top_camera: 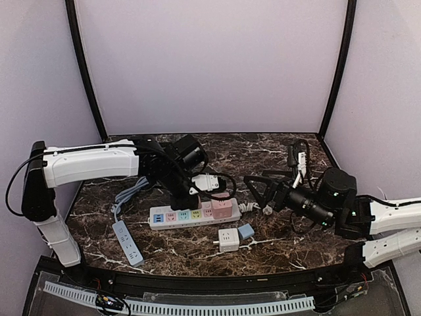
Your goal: Insert the plug
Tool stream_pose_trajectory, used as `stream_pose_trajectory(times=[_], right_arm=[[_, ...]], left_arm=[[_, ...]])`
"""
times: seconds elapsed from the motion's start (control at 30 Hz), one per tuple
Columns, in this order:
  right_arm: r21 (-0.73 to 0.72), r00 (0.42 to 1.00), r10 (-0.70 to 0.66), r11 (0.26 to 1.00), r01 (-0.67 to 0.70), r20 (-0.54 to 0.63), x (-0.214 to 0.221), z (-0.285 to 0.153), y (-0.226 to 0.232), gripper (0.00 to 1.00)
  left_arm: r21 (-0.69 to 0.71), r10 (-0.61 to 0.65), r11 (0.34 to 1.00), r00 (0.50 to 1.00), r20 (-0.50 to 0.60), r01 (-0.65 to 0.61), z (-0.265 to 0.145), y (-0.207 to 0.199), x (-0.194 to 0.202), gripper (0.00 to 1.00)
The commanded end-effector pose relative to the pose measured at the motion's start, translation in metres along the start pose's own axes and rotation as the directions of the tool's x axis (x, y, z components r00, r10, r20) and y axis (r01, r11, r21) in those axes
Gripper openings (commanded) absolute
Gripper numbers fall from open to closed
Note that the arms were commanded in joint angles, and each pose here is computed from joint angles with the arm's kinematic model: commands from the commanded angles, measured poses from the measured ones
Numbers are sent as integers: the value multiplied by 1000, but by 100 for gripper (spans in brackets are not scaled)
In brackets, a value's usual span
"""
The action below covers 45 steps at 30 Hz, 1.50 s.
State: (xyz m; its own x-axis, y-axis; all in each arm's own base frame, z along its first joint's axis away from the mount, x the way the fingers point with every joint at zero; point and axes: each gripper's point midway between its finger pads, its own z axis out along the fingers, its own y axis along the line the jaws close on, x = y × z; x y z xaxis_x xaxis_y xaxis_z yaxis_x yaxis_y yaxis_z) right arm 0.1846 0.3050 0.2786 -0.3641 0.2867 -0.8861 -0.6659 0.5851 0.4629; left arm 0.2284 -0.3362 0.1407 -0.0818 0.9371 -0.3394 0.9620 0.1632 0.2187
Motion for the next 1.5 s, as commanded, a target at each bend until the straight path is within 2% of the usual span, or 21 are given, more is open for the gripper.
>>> stream_pose_trajectory(times=[0.0,0.27,0.67,1.47], right_arm=[[85,1000,12,996,-13,12,-3,-8,-18,99],[115,1000,-3,993,3,2,-1,-9,-23,99],[136,1000,-10,991,9,5,-2,-10,-27,99],[134,1000,-28,991,28,-4,1,-8,-27,99]], left_arm=[[100,32,995,997,-64,-25,2,-9,4,1],[143,14,990,999,-44,-7,14,-7,-4,1],[139,9,990,993,-114,7,42,7,10,1],[153,16,988,988,-152,7,66,18,20,1]])
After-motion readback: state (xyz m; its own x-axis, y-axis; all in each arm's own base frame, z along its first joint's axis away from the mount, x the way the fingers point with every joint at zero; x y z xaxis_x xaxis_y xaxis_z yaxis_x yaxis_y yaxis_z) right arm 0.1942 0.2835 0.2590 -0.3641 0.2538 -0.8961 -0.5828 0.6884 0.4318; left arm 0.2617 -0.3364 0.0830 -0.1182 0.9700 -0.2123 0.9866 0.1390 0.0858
